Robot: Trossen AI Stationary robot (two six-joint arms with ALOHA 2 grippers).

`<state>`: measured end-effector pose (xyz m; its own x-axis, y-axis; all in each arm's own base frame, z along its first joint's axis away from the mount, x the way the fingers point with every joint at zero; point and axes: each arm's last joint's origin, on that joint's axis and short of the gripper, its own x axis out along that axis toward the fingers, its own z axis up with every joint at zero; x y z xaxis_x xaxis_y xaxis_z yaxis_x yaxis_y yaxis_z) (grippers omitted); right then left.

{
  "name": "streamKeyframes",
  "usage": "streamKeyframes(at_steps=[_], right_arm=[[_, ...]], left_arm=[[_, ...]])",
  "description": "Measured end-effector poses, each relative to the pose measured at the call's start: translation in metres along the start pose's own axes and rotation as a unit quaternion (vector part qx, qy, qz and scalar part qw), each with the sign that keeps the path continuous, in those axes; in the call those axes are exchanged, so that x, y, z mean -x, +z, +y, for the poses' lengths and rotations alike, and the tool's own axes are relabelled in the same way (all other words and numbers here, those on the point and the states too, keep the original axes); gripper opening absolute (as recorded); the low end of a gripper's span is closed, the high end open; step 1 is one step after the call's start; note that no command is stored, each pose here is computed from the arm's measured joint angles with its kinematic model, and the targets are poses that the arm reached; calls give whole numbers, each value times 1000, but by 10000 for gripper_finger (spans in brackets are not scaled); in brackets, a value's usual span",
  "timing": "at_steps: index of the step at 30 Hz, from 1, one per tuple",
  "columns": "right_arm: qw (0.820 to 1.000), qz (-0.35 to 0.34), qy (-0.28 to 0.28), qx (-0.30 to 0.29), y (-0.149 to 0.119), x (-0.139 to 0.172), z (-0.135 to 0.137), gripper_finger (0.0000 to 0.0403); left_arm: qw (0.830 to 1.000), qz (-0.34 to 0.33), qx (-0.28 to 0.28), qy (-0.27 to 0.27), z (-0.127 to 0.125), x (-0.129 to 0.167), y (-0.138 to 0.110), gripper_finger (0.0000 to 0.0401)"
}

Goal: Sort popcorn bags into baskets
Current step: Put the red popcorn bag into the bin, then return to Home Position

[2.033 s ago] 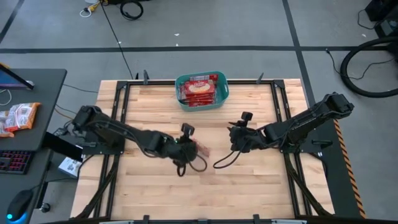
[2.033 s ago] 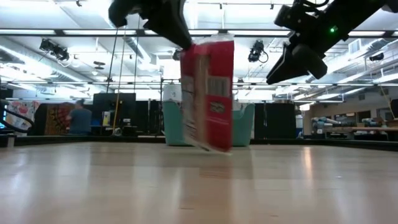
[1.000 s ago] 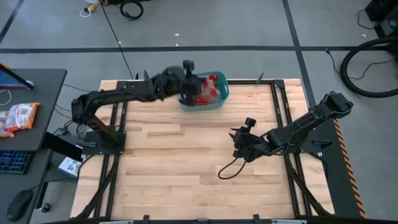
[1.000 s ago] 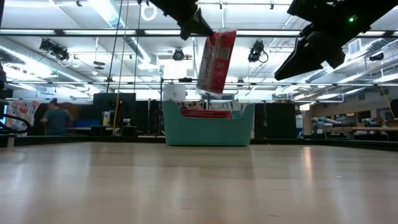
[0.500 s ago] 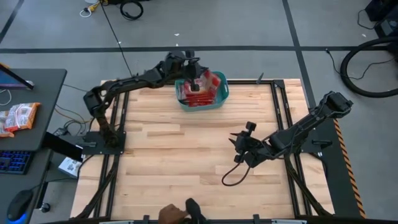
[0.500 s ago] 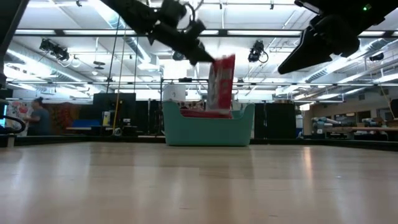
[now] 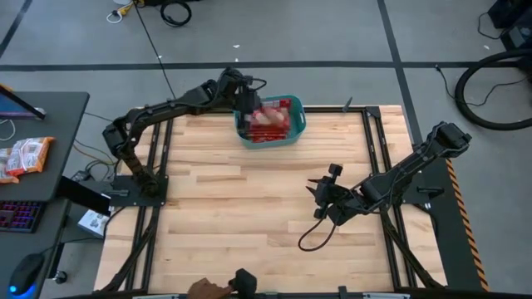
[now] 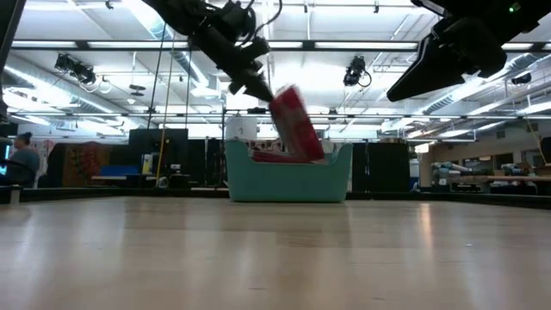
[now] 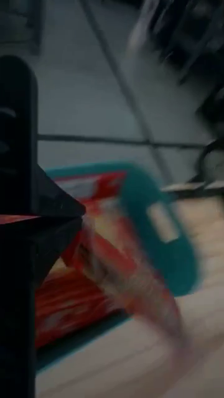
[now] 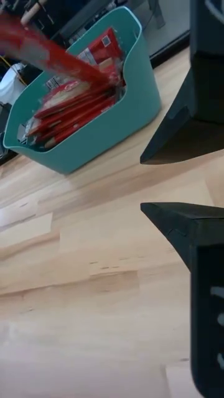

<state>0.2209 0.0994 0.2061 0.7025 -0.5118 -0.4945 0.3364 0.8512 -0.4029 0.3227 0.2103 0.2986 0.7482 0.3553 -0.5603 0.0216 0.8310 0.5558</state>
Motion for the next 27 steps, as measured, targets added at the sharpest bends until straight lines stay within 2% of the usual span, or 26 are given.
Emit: streamKeyframes(at_steps=[4,9,14,18,22,27], right_arm=[[1000,0,0,5,0,0,0,114],[1000,-2,-1,9,1,0,0,114],[1000,-14,1,17,4,0,1,114],[1000,-16,1,24,5,0,1,114],[999,-15,0,28,4,-1,1,114],[1000,-10,-4,25,3,-1,-1,114]], left_arm=[[995,96,-24,-18,-9,2,-13,4],[981,189,-13,36,-8,2,-21,6],[981,183,34,51,-5,2,-22,7],[977,202,44,51,-7,3,-24,14],[965,250,48,69,-10,6,-27,57],[967,236,84,52,-13,18,-22,109]])
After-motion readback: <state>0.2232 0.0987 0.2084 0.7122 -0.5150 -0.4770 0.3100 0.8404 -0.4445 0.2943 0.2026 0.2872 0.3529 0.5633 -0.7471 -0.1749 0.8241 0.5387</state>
